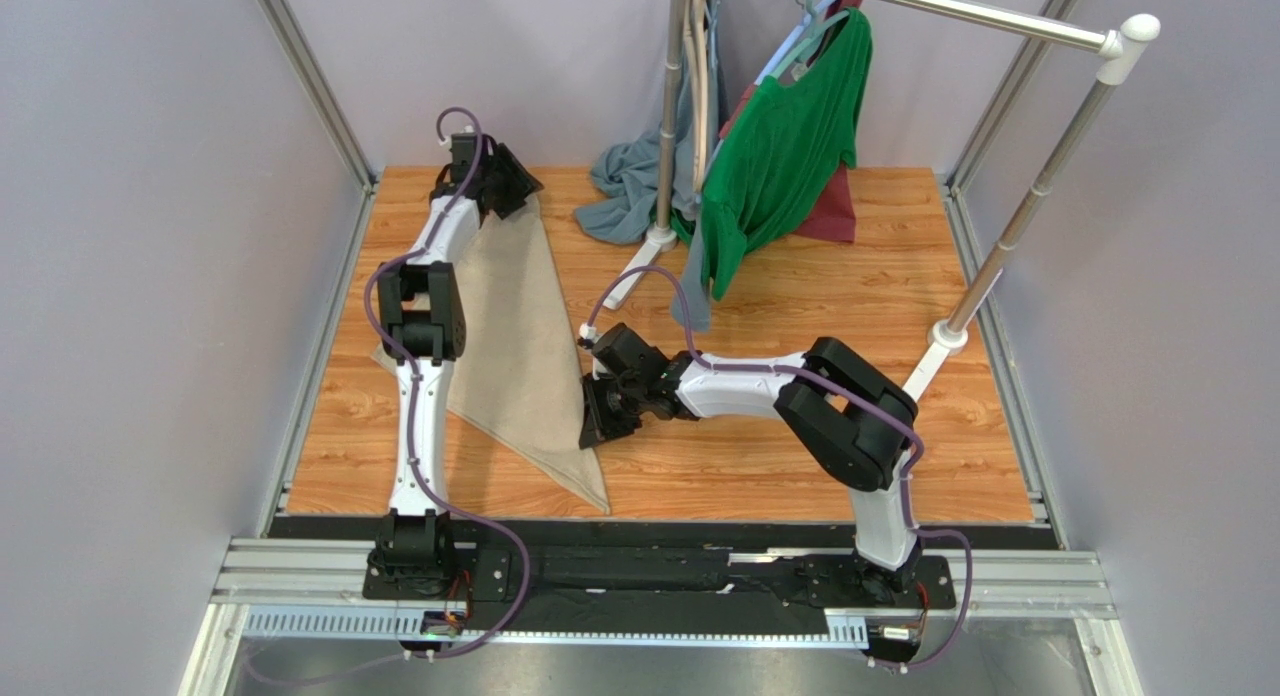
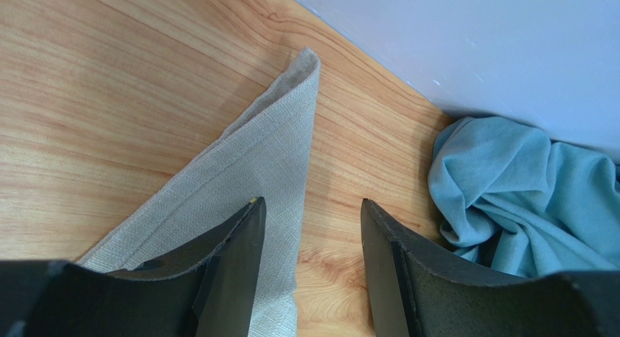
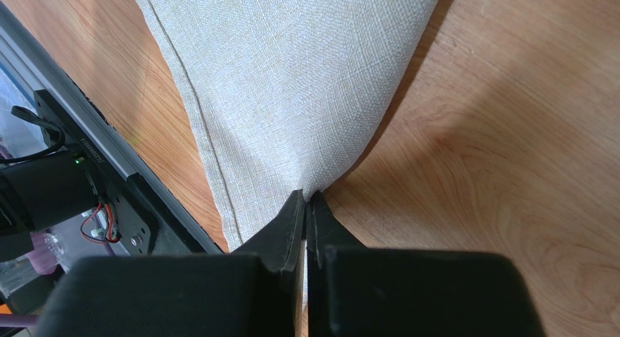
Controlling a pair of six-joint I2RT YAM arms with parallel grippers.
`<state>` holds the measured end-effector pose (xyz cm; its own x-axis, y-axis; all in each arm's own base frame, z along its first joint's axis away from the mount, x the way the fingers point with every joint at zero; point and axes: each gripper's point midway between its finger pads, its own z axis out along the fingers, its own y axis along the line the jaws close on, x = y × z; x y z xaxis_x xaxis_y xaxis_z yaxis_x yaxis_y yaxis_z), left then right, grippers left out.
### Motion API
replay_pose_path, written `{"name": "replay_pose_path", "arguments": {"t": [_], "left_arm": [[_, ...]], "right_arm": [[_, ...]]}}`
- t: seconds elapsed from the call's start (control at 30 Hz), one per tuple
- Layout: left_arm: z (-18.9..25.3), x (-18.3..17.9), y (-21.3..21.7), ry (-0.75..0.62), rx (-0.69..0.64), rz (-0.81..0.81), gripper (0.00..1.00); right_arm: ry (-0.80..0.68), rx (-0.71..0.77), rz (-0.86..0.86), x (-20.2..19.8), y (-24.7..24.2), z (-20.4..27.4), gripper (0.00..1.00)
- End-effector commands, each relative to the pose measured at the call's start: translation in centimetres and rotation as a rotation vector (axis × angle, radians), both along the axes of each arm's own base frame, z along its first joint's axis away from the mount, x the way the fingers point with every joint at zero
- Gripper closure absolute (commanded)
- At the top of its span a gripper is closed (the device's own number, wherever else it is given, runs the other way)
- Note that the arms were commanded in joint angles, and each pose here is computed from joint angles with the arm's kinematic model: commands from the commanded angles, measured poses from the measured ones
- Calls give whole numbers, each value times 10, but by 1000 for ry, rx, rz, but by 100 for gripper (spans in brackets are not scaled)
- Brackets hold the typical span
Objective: Fold the napkin, place the utensils inside, and roll it up
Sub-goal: Fold the napkin
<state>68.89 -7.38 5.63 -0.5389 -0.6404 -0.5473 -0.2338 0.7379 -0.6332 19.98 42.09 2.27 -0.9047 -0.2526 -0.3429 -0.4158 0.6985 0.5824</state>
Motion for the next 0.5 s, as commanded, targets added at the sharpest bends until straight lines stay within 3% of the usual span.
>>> {"name": "replay_pose_path", "arguments": {"t": [0.0, 0.47], "left_arm": [[11, 9, 2, -54, -20, 4, 40], [6, 12, 3, -69, -23, -8, 40]], "right_arm": [[71, -69, 7, -15, -16, -27, 100], [104, -55, 25, -27, -18, -22, 100]]}}
